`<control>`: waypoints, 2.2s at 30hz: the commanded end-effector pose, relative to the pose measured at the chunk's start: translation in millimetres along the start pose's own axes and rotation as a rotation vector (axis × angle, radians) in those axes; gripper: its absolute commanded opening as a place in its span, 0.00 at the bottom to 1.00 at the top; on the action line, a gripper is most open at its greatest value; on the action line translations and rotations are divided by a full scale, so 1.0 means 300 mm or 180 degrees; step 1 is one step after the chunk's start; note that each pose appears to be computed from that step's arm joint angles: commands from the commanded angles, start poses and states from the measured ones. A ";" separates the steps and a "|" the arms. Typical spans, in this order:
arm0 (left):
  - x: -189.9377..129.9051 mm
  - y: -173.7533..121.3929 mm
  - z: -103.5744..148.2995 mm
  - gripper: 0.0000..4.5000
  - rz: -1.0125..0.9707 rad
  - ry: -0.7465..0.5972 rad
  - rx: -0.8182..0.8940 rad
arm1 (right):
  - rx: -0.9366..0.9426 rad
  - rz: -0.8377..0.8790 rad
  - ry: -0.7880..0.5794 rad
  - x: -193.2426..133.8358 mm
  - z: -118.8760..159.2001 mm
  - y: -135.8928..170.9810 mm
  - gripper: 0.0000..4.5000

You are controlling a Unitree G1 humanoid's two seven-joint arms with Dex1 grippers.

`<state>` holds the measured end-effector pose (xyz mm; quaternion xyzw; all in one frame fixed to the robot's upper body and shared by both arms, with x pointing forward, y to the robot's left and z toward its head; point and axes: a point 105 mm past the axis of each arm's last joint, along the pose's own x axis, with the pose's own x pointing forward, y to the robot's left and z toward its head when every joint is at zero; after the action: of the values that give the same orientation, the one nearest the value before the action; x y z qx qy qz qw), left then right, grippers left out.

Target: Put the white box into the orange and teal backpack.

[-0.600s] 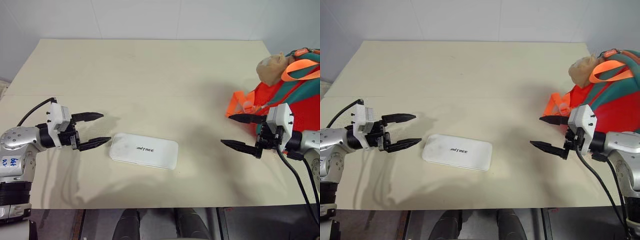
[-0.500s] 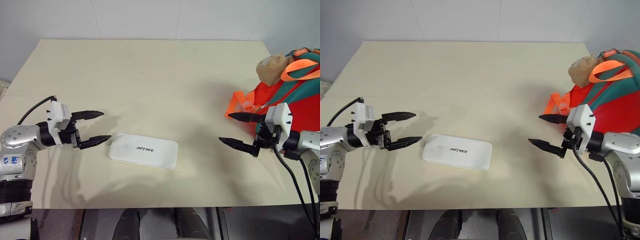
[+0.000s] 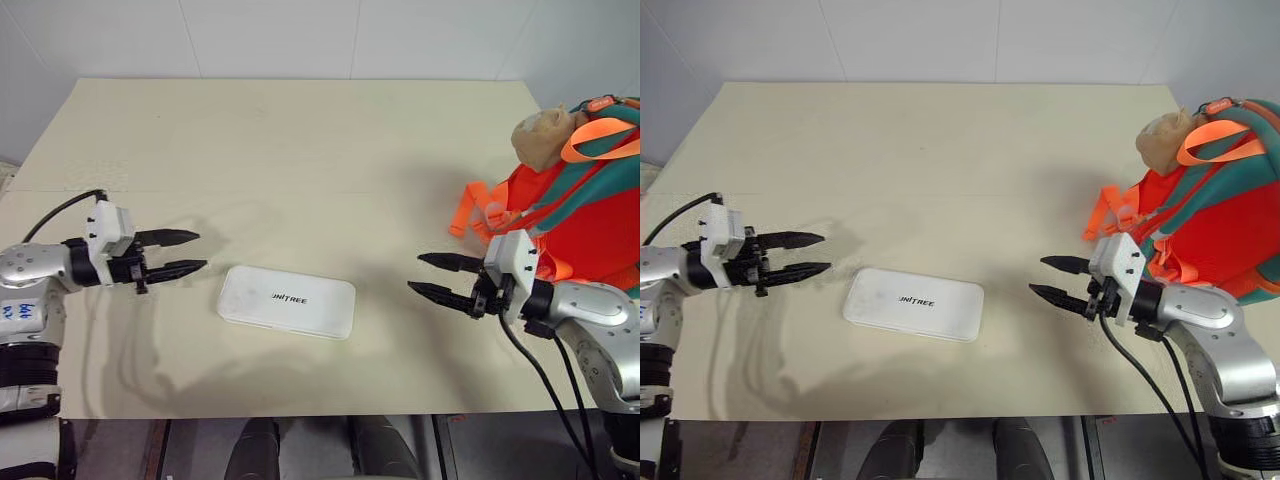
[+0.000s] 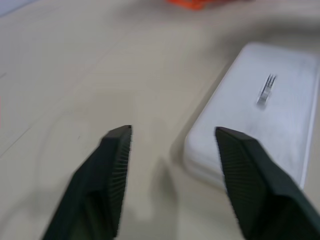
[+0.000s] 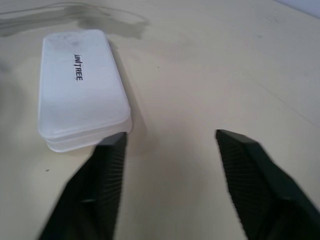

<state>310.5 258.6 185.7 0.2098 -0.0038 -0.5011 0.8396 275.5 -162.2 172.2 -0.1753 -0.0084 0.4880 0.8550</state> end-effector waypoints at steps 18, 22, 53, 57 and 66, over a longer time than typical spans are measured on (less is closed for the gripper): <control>0.053 -0.115 -0.104 0.00 -0.0074 0.0215 -0.0169 | 0.0180 0.0260 0.0563 0.185 -0.193 0.081 0.00; 0.072 -0.128 -0.110 0.00 -0.0081 0.0211 -0.0193 | 0.0229 0.0311 0.0499 0.210 -0.186 0.098 0.00; 0.178 -0.234 -0.105 0.00 -0.0356 -0.0003 -0.0423 | 0.0103 0.0111 0.0664 0.175 -0.212 -0.018 0.00; 0.174 -0.244 -0.102 0.00 -0.0319 -0.0002 -0.0455 | 0.0079 -0.0048 0.0852 0.113 -0.234 -0.046 0.00; 0.171 -0.270 -0.095 0.00 -0.0269 -0.0026 -0.0528 | 0.0132 -0.0137 0.0874 0.039 -0.213 -0.044 0.00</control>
<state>276.7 195.6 109.8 0.1338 0.0668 -0.5336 0.8324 308.9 -174.9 110.1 -0.2233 0.1148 0.4424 0.8609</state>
